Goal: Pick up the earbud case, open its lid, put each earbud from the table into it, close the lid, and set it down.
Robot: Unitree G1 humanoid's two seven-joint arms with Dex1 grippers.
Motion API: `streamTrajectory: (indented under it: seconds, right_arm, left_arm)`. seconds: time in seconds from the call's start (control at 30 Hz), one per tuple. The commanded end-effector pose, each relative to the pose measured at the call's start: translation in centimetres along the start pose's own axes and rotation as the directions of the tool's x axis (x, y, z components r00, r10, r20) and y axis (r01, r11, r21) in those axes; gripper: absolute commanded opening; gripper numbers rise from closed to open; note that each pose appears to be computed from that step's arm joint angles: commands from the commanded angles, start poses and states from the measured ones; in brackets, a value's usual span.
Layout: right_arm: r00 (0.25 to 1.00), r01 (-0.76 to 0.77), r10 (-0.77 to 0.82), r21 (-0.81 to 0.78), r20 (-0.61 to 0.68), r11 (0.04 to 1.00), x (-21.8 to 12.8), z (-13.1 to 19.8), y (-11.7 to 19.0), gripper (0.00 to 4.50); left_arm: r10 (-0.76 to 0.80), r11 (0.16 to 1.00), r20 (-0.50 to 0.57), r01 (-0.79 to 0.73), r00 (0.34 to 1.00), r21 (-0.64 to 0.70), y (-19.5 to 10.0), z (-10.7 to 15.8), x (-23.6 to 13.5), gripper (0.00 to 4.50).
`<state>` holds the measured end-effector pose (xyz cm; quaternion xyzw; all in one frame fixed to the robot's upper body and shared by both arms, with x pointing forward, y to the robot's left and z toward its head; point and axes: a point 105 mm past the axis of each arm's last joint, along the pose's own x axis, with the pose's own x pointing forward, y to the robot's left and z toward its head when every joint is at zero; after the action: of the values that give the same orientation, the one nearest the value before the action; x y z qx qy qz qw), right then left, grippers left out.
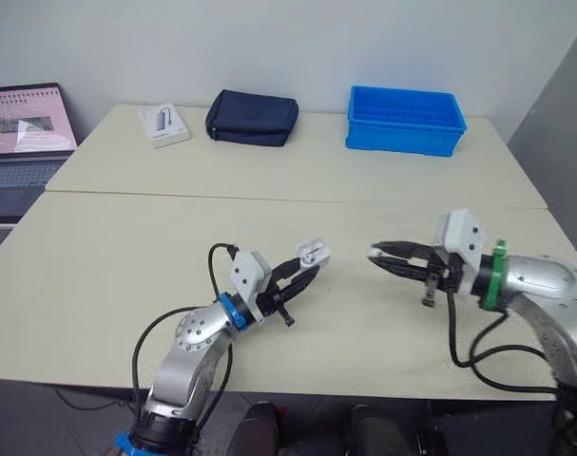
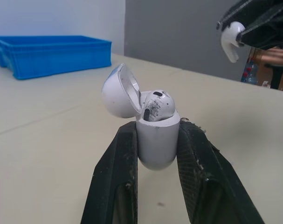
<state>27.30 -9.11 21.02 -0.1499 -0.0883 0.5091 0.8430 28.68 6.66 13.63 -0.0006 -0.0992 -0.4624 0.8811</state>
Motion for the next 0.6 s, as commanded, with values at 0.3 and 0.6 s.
streamTrajectory:
  seconds: [0.3,0.6]
  right_arm:
    - [0.962,0.155,-0.168,0.077,0.214,0.985,3.9,0.8,0.9,0.37]
    - [0.954,0.232,-0.245,0.089,0.171,0.969,3.2,-1.3,0.3,0.37]
  left_arm:
    - [-0.06,0.998,0.075,0.061,0.995,-0.003,-0.4,2.4,1.4,0.79]
    - [-0.068,0.998,0.071,0.068,0.995,-0.007,-0.3,2.5,1.4,0.79]
